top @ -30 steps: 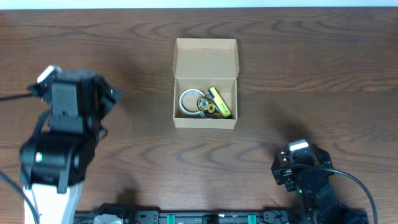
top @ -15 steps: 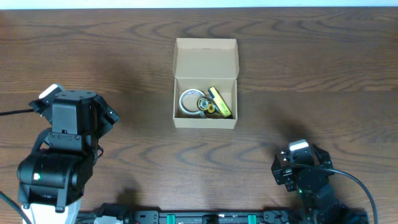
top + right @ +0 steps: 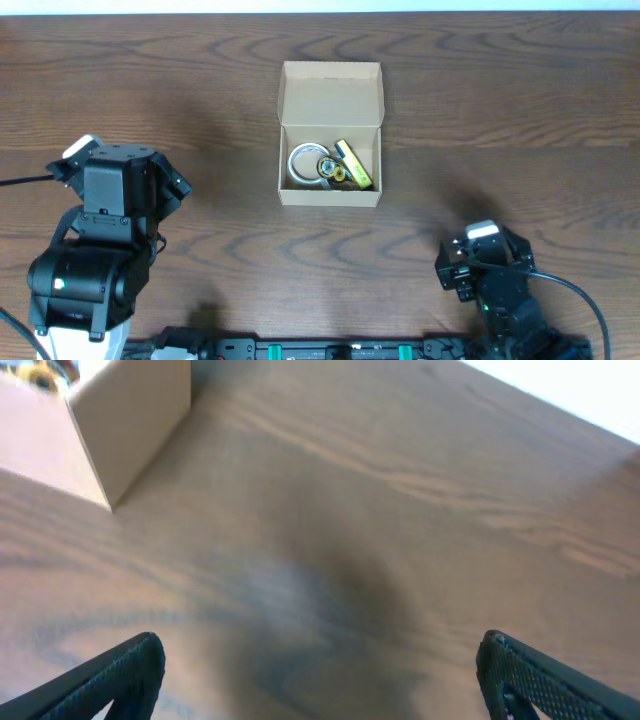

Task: Pack container
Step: 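Raise both grippers to the box lid flaps on either side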

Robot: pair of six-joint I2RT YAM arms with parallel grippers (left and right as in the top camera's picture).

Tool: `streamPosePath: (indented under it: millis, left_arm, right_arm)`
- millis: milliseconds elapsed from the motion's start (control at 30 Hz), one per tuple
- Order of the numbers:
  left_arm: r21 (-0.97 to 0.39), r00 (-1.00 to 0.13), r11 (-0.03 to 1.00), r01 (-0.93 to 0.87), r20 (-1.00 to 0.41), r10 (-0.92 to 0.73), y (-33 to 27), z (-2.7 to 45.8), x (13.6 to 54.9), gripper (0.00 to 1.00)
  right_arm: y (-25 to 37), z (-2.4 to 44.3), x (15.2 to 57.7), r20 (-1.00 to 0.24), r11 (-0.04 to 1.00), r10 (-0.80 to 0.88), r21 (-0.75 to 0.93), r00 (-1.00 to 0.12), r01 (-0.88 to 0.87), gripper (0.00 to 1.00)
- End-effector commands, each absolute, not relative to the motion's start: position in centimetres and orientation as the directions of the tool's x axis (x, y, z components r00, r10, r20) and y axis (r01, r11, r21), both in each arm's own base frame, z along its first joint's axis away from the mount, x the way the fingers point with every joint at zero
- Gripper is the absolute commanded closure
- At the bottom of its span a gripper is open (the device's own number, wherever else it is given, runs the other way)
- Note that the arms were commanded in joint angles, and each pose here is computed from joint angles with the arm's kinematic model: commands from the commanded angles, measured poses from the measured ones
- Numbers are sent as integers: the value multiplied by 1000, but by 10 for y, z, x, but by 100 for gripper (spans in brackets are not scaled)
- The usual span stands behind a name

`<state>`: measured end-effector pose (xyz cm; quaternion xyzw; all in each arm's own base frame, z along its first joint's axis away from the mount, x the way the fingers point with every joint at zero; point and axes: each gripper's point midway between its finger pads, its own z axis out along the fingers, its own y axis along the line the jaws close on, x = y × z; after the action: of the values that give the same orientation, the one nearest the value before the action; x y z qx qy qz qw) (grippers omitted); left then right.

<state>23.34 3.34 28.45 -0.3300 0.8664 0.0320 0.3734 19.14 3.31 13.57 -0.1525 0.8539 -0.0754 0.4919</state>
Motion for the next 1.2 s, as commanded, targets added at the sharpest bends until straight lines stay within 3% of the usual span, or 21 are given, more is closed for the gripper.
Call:
streamPosePath:
  millis: [0, 200, 400, 600, 800, 900, 933, 967, 1033, 1067, 1133, 1167]
  left_arm:
    - [-179, -498, 778, -602, -678, -541, 37, 285, 234, 5]
    - [-245, -510, 783, -572, -641, -574, 22, 285, 250, 4]
    - [-273, -554, 800, -534, -602, -575, 5, 297, 283, 4]
    - [-288, -550, 824, -488, -631, -547, -4, 318, 334, 4]
    - [-360, -501, 756, -546, -583, -639, -10, 304, 360, 4]
    - [-389, -533, 747, -539, -530, -660, -22, 294, 365, 4]
    - [-393, -528, 746, -538, -532, -661, -22, 292, 370, 0]
    - [-399, -522, 745, -535, -537, -663, -23, 291, 379, 22]
    - [-407, -511, 740, -536, -541, -668, -22, 286, 393, 48]
    - [-407, -509, 738, -538, -542, -669, -22, 281, 400, 69]
    - [-403, -509, 736, -544, -539, -671, -21, 273, 410, 86]
    - [-398, -511, 735, -549, -536, -672, -21, 267, 416, 94]
  right_arm:
    - [36, 143, 195, -839, 946, -322, -267, -438, -183, 1]
    - [47, 165, 204, -858, 941, -330, -266, -393, -211, 1]
    - [58, 202, 226, -830, 947, -314, -242, -460, -210, 1]
    - [84, 248, 276, -817, 958, -266, -164, -512, -235, 1]
    - [108, 237, 321, -798, 952, -283, -168, -533, -255, 1]
    - [116, 226, 343, -802, 954, -280, -173, -527, -243, 18]
    - [117, 222, 352, -803, 957, -276, -176, -528, -232, 27]
    - [117, 216, 361, -802, 960, -269, -177, -533, -218, 36]
    - [105, 206, 376, -809, 982, -190, -145, -557, -124, 59]
    - [95, 202, 382, -812, 992, -129, -115, -569, -62, 76]
    - [84, 197, 388, -813, 997, -56, -72, -580, 5, 99]
    - [77, 194, 390, -811, 998, -6, -41, -585, 48, 99]
